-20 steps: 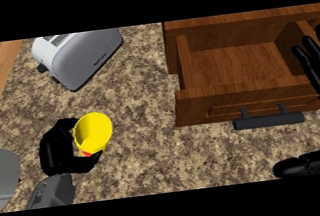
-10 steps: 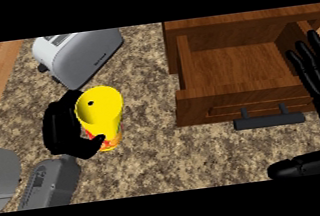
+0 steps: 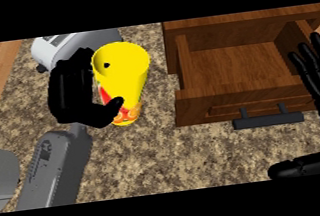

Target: Pick up the cup, place it into the drawer and close the drawer

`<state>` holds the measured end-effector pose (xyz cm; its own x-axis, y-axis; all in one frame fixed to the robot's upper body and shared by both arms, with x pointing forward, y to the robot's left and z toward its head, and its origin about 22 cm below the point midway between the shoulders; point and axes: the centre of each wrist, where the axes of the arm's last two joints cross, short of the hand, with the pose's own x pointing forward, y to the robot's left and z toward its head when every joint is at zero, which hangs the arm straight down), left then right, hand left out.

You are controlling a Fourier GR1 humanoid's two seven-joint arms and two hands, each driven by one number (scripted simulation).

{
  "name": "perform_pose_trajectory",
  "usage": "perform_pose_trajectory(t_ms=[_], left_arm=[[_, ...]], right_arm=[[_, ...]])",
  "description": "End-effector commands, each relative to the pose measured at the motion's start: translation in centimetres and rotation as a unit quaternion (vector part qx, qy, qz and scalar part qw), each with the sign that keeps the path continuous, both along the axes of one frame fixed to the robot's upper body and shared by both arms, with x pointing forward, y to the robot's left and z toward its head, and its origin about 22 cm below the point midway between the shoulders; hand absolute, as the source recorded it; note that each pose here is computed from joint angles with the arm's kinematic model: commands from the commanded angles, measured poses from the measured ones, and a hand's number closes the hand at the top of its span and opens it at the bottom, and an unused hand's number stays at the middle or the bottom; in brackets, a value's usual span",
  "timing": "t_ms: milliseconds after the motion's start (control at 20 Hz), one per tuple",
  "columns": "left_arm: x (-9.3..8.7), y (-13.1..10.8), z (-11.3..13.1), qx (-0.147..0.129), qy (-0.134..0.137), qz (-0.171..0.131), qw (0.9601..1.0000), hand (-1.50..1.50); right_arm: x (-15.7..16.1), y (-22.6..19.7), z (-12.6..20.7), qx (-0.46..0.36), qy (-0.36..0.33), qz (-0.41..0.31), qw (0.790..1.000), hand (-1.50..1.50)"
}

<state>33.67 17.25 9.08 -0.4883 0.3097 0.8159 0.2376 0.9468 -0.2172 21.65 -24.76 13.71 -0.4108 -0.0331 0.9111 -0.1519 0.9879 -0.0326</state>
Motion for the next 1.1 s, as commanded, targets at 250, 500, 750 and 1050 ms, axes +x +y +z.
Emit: perform_pose_trajectory(t_ms=[250, 500, 750, 1050], left_arm=[[3.0, -5.3, 6.4, 0.042, -0.005, 0.003, 0.9991, 1.50], [4.6, -5.9, 7.3, 0.058, -0.007, 0.003, 0.9983, 1.50], [5.3, -9.4, 6.6, 0.079, 0.017, -0.004, 0.9967, 1.50], [8.4, -12.0, 8.8, 0.101, 0.033, 0.005, 0.9943, 1.50]], right_arm=[[0.3, 0.6, 1.4, -0.002, 0.004, -0.006, 1.000, -1.50], [1.3, 0.5, 0.5, 0.003, 0.003, 0.005, 1.000, -1.50], [0.0, -1.9, -0.4, 0.001, 0.002, 0.001, 1.000, -1.50], [1.6, 0.2, -0.7, -0.001, 0.001, 0.006, 1.000, -1.50]])
